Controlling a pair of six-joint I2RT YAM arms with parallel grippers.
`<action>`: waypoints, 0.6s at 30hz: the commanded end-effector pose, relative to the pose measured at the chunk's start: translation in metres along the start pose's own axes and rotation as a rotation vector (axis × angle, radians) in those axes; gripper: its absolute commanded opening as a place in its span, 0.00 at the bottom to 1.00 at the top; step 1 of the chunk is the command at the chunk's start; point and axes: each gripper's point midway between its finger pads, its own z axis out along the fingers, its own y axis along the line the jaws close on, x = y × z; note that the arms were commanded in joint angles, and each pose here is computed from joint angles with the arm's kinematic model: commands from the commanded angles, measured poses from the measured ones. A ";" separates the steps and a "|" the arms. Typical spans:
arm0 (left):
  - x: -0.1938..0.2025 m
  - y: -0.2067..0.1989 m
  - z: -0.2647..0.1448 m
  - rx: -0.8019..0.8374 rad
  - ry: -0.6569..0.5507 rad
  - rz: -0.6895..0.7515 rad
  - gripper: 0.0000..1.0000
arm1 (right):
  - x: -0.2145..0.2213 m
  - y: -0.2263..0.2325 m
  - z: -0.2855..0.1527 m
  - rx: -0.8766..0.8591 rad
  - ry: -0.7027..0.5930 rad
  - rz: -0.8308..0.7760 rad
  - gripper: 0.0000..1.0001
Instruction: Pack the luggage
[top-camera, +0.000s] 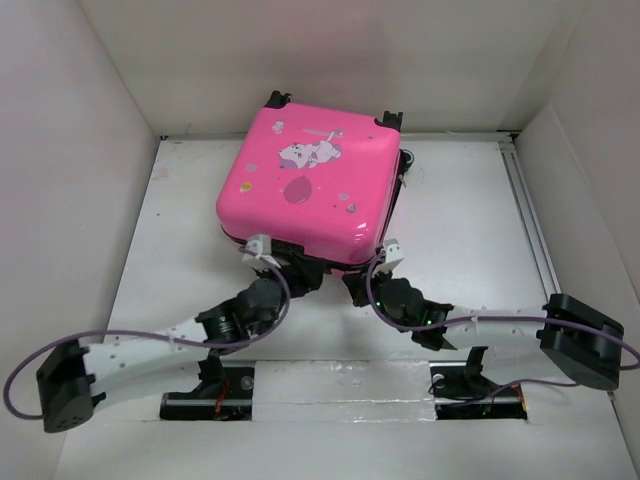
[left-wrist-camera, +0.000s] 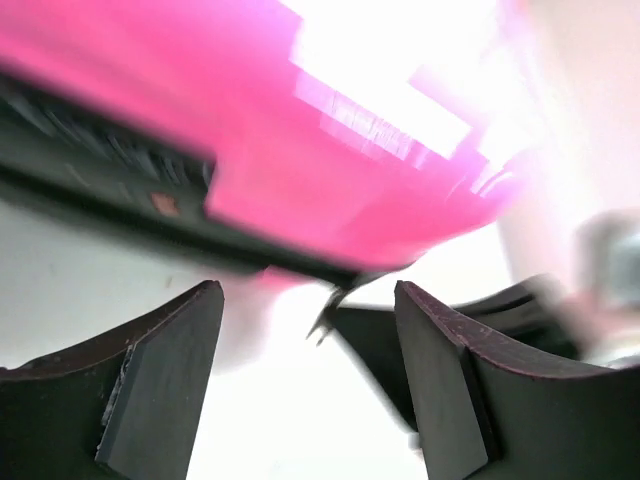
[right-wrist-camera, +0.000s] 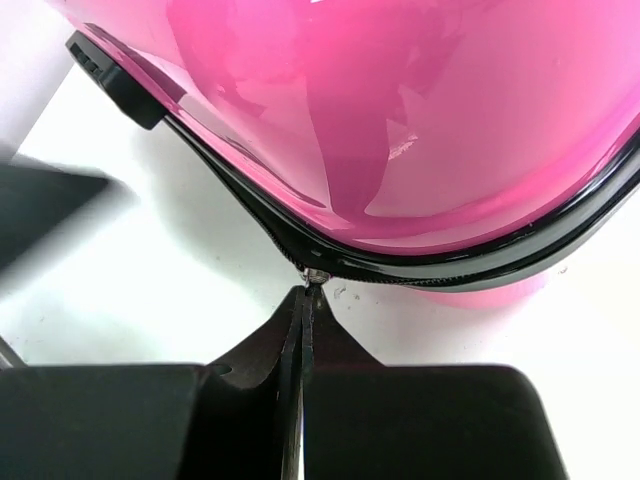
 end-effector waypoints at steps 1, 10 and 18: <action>-0.056 0.021 -0.020 -0.117 -0.199 0.024 0.65 | 0.020 0.027 -0.010 -0.107 0.091 0.009 0.00; -0.200 0.016 -0.010 -0.200 -0.451 -0.086 0.70 | 0.013 0.011 -0.038 -0.096 0.088 0.022 0.00; -0.258 0.106 0.001 -0.350 -0.588 -0.287 0.74 | 0.010 0.004 -0.074 -0.155 0.113 0.049 0.00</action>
